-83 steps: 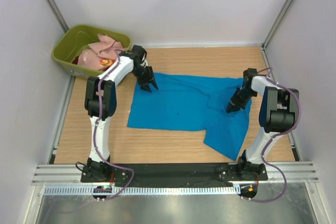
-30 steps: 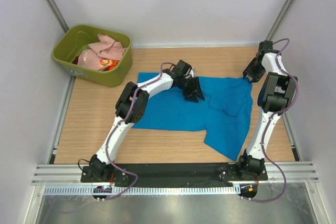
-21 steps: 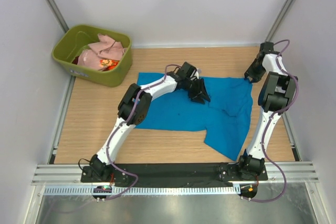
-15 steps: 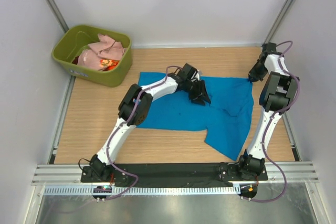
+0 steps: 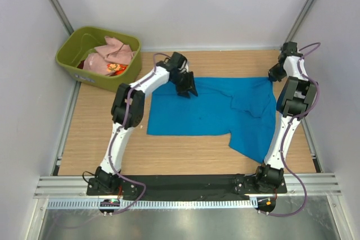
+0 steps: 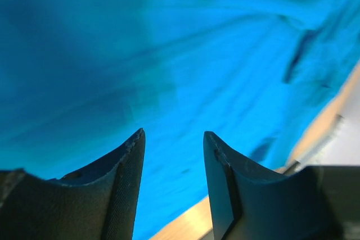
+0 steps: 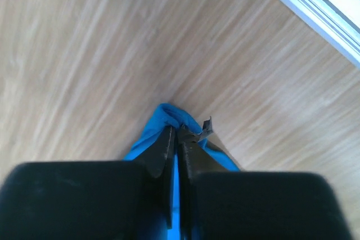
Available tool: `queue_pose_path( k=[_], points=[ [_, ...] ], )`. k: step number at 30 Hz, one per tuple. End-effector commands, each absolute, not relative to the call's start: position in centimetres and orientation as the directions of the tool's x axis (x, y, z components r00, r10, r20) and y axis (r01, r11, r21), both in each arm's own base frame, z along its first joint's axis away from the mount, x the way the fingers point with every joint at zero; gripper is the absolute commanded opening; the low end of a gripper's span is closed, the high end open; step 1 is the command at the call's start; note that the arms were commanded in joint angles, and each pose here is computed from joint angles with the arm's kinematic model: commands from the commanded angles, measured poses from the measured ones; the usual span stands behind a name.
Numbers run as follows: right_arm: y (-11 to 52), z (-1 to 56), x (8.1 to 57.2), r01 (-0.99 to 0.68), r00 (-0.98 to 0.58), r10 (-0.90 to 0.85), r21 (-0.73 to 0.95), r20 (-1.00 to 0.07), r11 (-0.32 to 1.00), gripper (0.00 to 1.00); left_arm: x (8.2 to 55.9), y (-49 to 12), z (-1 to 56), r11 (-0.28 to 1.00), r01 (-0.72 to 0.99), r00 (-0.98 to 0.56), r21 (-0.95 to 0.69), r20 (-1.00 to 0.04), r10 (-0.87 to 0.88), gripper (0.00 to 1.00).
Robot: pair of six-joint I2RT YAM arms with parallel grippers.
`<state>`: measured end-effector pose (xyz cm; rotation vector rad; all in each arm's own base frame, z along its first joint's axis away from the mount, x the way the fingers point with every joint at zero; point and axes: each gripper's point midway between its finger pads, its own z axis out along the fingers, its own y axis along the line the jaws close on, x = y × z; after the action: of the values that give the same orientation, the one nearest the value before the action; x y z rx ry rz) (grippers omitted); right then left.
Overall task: Fold and stack the t-shirts
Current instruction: Fold the tshirt
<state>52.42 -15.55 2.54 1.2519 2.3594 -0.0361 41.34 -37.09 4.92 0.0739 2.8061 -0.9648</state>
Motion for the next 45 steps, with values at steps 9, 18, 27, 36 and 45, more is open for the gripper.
queue_pose_path(
  k=[9, 18, 27, 36, 45],
  points=[
    [-15.1, 5.5, 50.3, 0.76, -0.593, 0.707, 0.023, -0.386, 0.65, 0.65, 41.5, -27.3, 7.1, 0.942, 0.099, -0.969, -0.32, -0.246, 0.018, 0.42],
    [-9.9, 12.8, 44.3, 0.606, -0.74, 0.49, -0.138, -0.461, 0.784, 0.79, 41.1, -23.9, 3.8, 0.985, 0.037, -0.986, -0.167, -0.167, 0.009, 0.43],
    [0.5, 10.9, 37.6, 0.415, -0.867, 0.386, -0.027, -0.315, 0.91, 0.78, 43.6, -20.3, -0.1, 0.983, -0.07, -0.994, -0.172, -0.074, -0.084, 0.43],
    [-0.7, 11.9, 31.2, 0.345, -0.918, 0.307, -0.121, -0.252, 0.931, 0.77, 47.2, -18.0, 0.8, 0.978, -0.069, -0.987, -0.196, -0.127, -0.095, 0.44],
    [1.5, 11.2, 22.2, 0.421, -0.903, 0.416, -0.032, -0.105, 0.906, 0.65, 45.1, -20.9, 7.2, 0.951, -0.033, -0.977, -0.307, -0.189, -0.095, 0.54]
  ],
)
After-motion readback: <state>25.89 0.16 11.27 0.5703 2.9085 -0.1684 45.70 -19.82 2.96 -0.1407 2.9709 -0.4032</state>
